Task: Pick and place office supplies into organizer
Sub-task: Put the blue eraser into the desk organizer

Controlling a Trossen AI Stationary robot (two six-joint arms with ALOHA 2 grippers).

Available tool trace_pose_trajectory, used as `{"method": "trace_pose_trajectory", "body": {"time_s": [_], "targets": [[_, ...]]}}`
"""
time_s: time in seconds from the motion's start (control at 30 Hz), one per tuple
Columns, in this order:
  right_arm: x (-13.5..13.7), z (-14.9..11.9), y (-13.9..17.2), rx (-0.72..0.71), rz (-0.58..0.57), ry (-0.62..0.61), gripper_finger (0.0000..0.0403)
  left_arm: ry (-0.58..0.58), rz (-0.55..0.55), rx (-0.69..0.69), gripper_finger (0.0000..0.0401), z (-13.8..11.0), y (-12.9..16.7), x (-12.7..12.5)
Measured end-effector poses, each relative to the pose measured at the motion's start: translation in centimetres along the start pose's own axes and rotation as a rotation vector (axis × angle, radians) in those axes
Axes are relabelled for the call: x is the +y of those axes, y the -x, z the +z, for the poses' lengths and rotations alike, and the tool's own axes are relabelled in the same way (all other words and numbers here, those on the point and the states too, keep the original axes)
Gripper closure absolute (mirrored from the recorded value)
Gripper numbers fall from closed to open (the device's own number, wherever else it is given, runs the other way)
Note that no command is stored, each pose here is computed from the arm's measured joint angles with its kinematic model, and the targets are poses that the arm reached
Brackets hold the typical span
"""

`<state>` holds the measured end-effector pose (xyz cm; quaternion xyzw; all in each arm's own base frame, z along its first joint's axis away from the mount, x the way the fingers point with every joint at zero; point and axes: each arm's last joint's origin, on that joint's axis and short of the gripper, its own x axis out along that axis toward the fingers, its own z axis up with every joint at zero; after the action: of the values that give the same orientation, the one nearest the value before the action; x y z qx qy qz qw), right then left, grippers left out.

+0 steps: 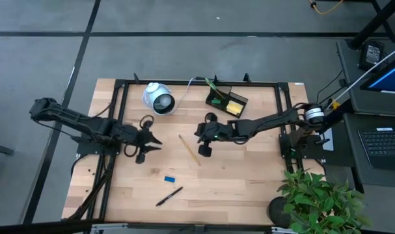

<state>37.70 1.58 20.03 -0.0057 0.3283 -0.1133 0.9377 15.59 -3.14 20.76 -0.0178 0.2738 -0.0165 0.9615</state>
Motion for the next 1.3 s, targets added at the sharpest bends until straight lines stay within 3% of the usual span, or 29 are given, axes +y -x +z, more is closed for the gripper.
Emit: {"method": "trace_pose_trajectory", "body": {"time_s": [0.4, 0.67, 1.0, 1.3], "targets": [[-1.4, -2.9, 4.7, -0.366, 0.099, -0.109, 0.04, -0.084, -0.068, 0.233, 0.0264, 1.1, -4.2, -3.5], [-1.7, -4.5, 5.2, -0.386, 0.103, -0.113, 0.04, -0.14, -0.087, 0.461, 0.0241, 0.4, -7.3, -5.2], [-1.6, -4.3, 5.3, -0.403, 0.104, -0.086, 0.04, -0.14, -0.142, 0.565, 0.0217, -0.1, -10.5, -9.0], [0.2, -4.4, 5.8, -0.414, 0.161, -0.067, 0.04, -0.093, -0.166, 0.542, 0.0214, -1.3, -12.3, -10.5]]}}
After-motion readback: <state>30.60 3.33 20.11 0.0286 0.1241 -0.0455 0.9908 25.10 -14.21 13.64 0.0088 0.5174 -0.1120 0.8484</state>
